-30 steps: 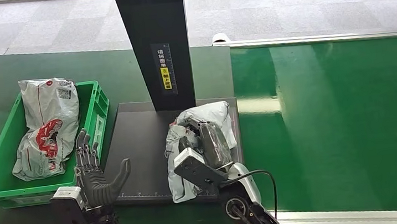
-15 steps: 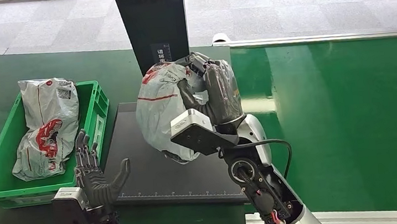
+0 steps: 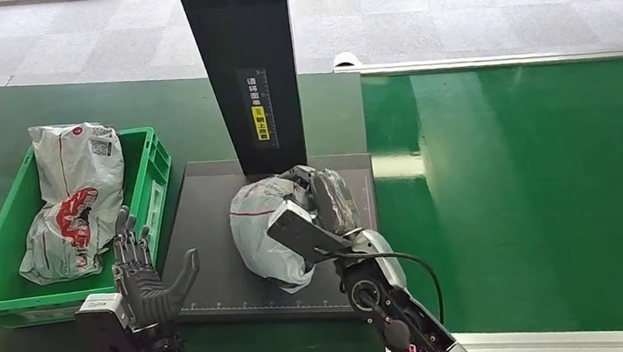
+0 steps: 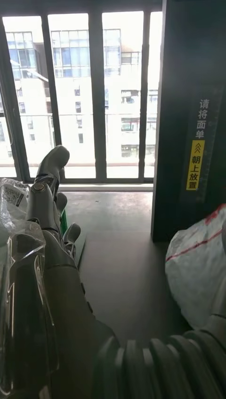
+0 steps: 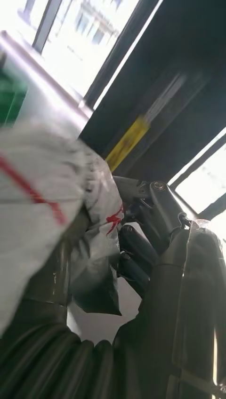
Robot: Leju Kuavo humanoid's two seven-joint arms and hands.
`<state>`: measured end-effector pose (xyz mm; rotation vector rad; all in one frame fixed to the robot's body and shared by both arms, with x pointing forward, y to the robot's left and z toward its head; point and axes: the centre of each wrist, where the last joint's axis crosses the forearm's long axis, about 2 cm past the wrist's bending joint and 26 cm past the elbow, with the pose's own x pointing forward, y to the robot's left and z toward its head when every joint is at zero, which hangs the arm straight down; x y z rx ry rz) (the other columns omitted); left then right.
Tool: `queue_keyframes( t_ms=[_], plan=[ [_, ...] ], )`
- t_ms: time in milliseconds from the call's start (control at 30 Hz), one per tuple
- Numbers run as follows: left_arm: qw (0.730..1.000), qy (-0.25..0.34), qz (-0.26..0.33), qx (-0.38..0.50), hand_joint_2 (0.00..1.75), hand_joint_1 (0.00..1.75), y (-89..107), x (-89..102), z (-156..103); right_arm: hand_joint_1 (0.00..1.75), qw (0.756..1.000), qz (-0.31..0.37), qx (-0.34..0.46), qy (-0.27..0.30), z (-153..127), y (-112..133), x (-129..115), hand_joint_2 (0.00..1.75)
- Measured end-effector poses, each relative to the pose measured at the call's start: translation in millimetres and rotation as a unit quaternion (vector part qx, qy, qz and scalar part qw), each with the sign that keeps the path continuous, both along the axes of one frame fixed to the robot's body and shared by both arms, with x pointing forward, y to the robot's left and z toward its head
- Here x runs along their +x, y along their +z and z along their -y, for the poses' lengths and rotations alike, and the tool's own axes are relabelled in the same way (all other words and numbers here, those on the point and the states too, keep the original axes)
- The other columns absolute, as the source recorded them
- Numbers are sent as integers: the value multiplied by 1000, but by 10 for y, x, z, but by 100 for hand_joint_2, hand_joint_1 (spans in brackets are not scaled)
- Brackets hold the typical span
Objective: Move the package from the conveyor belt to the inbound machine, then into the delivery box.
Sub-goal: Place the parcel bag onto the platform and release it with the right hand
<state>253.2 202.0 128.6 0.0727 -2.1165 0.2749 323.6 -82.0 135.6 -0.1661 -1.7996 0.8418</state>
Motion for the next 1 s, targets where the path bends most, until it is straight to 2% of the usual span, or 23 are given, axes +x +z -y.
queue_keyframes(
  t_ms=[100,200,533,567,667,700,867,1000],
  plan=[
    [1000,0,-4,-1,175,0,0,0,0,175,997,-74,-27,-9,88,-453,-134,175],
    [1000,0,-5,-1,175,0,2,1,2,175,994,-104,-36,-18,149,-679,-222,175],
    [1000,1,-9,-2,175,0,-2,-4,5,175,993,-110,-23,-28,132,-679,-290,175],
    [1000,1,-9,-2,175,0,-2,-4,5,166,993,-109,-21,-28,129,-675,-296,175],
    [1000,0,-9,-2,175,0,-2,-4,5,35,994,-108,-17,-29,127,-666,-305,175],
    [1000,0,-10,-2,175,0,-2,-4,5,0,994,-107,-15,-30,126,-663,-311,175],
    [1000,-1,-12,-2,175,0,-5,-8,6,0,995,-97,7,-33,132,-614,-372,175],
    [1000,-7,-13,2,175,0,-12,-16,7,0,994,-58,96,-19,205,-430,-426,175]
  ],
)
